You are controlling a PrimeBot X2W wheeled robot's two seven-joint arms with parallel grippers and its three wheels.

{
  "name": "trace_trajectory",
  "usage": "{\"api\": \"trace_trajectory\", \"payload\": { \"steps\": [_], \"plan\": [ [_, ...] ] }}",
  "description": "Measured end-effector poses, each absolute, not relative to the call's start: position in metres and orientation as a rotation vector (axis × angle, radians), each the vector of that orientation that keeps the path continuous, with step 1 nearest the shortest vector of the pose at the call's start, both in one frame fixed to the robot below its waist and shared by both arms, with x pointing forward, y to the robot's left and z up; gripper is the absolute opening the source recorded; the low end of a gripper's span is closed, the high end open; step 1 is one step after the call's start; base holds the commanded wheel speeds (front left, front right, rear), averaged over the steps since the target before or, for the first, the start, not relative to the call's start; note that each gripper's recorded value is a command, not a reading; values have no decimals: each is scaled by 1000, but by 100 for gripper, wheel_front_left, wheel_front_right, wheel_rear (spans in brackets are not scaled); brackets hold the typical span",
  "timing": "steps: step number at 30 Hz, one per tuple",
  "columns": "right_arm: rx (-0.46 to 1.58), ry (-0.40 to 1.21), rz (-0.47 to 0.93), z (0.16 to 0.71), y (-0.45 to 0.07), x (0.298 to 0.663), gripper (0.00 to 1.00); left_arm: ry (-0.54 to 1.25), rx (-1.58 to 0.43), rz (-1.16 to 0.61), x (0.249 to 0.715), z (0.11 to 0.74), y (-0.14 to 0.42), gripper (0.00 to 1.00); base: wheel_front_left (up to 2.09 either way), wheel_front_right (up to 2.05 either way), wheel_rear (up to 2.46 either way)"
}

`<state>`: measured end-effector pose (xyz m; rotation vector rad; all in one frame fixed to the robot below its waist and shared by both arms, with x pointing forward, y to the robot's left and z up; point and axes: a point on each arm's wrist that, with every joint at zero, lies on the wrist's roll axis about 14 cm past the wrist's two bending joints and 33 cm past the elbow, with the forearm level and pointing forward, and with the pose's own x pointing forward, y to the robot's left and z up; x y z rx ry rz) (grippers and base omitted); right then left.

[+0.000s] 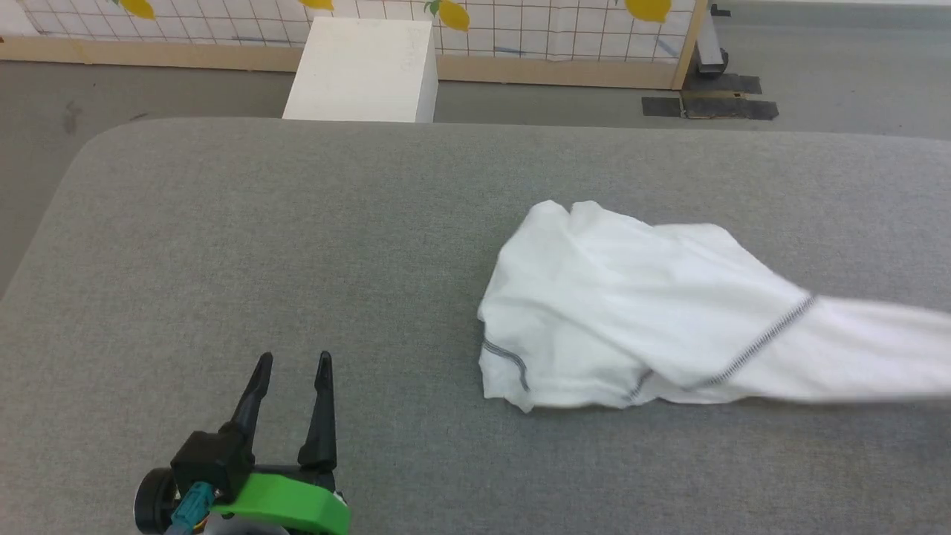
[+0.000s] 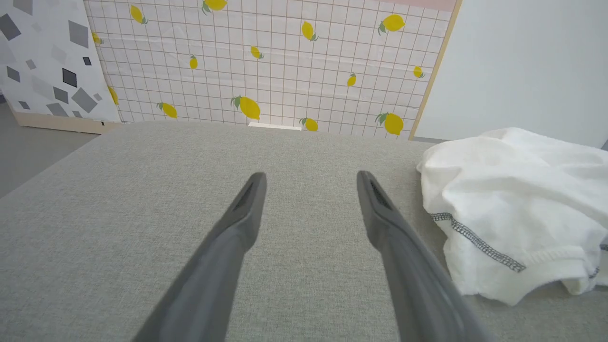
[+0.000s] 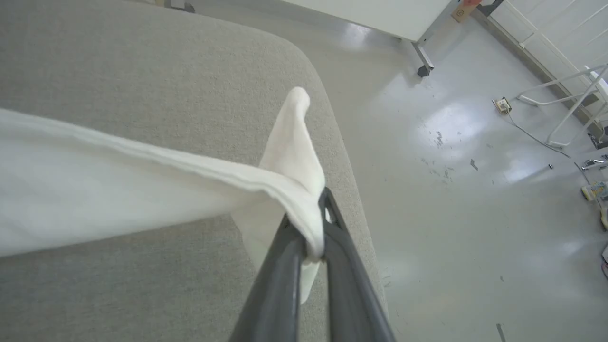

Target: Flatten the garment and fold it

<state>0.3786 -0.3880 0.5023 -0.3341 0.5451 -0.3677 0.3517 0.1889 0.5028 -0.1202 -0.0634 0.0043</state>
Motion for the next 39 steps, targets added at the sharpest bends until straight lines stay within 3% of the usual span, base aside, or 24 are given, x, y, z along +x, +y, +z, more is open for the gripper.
{"api": "trace_trajectory", "payload": {
  "steps": [1, 2, 3, 9, 13, 17, 23, 29, 33, 34, 36, 39],
  "plan": [
    [-333, 568, -379, 494, -392, 372, 9, -60, -118, 7, 351, 502, 190, 100, 0, 0, 0],
    [-323, 580, -387, 485, -394, 367, 49, -54, -116, 10, 349, 500, 191, 100, 0, 0, 0],
    [-315, 587, -391, 477, -394, 364, 100, -51, -115, 13, 348, 499, 192, 100, 0, 0, 0],
    [-288, 545, -347, 461, -375, 365, 100, -49, -113, 20, 344, 498, 195, 100, 0, 0, 0],
    [-254, 403, -239, 490, -336, 398, 100, -56, -114, 8, 343, 500, 192, 100, 0, 0, 0],
    [-228, 387, -108, 496, -293, 414, 100, -57, -116, -1, 343, 501, 189, 100, 0, 0, 0],
    [-154, 641, 53, 447, -245, 408, 100, -27, -119, 1, 345, 492, 188, 100, 0, 0, 0],
    [-181, 927, 82, 397, -244, 387, 100, 9, -117, 21, 350, 480, 193, 100, 0, 0, 0],
    [-180, 1017, 80, 376, -245, 382, 100, 23, -116, 31, 355, 475, 197, 100, 0, 0, 0],
    [-177, 1019, 74, 374, -246, 383, 49, 25, -115, 34, 356, 475, 198, 100, 0, 0, 0],
    [-190, 1011, 65, 372, -247, 388, 0, 31, -115, 43, 358, 473, 200, 100, 0, 0, 0],
    [-209, 970, 48, 374, -250, 399, 0, 38, -114, 51, 360, 470, 202, 100, 0, 0, 0]
  ]
}}
